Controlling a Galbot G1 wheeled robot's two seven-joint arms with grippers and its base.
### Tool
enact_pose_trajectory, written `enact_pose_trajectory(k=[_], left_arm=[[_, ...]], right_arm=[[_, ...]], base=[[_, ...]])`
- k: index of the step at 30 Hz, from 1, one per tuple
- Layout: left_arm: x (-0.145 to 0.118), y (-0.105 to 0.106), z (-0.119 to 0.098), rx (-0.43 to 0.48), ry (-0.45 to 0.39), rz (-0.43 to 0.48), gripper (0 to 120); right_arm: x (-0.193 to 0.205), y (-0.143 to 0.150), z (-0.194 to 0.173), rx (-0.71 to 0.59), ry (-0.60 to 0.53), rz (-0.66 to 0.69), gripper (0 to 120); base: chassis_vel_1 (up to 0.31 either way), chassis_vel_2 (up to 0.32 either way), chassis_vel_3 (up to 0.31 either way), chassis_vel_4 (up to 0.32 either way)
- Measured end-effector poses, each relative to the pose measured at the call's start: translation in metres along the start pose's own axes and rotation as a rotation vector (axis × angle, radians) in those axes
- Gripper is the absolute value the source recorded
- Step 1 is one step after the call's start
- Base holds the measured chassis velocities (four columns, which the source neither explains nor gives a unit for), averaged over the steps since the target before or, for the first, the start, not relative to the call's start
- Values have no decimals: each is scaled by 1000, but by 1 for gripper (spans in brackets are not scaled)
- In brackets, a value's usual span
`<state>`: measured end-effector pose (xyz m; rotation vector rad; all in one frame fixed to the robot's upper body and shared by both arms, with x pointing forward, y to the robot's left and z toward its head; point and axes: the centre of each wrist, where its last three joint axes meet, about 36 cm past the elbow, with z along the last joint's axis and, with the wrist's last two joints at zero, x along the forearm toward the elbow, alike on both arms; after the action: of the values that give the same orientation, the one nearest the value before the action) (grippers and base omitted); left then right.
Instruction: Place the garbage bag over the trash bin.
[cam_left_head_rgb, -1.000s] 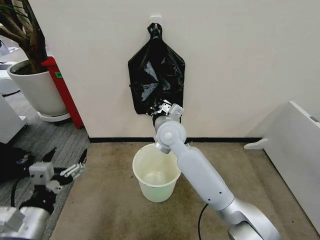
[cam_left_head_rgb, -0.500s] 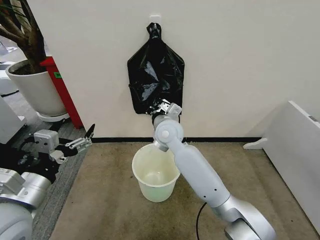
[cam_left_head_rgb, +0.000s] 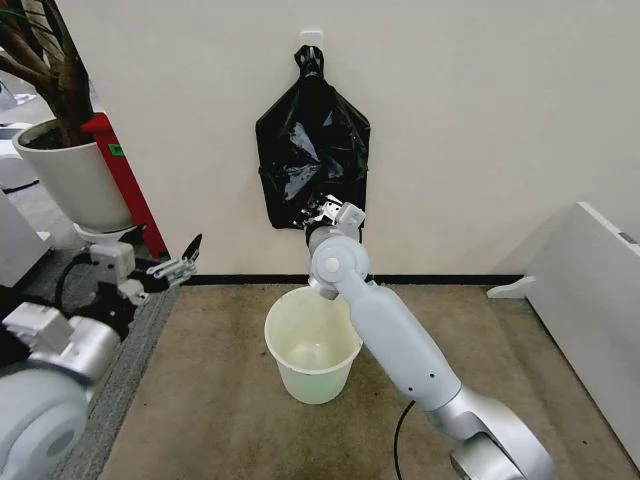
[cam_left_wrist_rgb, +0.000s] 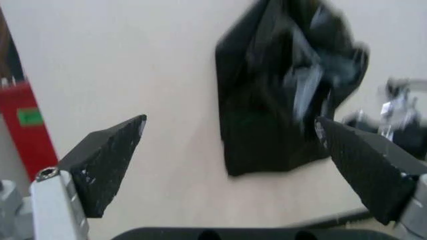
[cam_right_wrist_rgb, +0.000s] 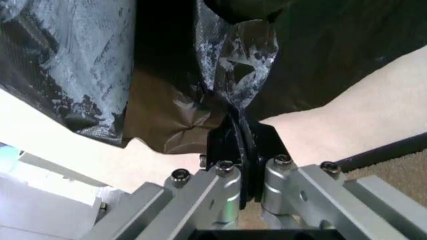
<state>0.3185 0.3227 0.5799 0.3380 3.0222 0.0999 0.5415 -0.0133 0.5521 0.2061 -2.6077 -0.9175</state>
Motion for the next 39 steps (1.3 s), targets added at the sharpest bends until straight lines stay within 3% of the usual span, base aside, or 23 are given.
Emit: enact_pose_trajectory(k=[5, 23, 31, 39], left_arm=[[-7, 1, -6, -5, -27, 6, 100], [-82, 17, -15, -59, -2, 57, 100], [-114, 43, -36, -146, 32, 50, 100], [-119, 50, -39, -156, 45, 62, 100]], right_arm=[[0, 1, 1, -3, 1, -2, 0], [-3, 7, 3, 1, 2, -3, 0], [-4, 8, 3, -1, 3, -3, 0], [-4, 9, 4, -3, 6, -4, 0]], base=[[0, 0, 0, 0], [0, 0, 0, 0], [0, 0, 0, 0], [0, 0, 0, 0]])
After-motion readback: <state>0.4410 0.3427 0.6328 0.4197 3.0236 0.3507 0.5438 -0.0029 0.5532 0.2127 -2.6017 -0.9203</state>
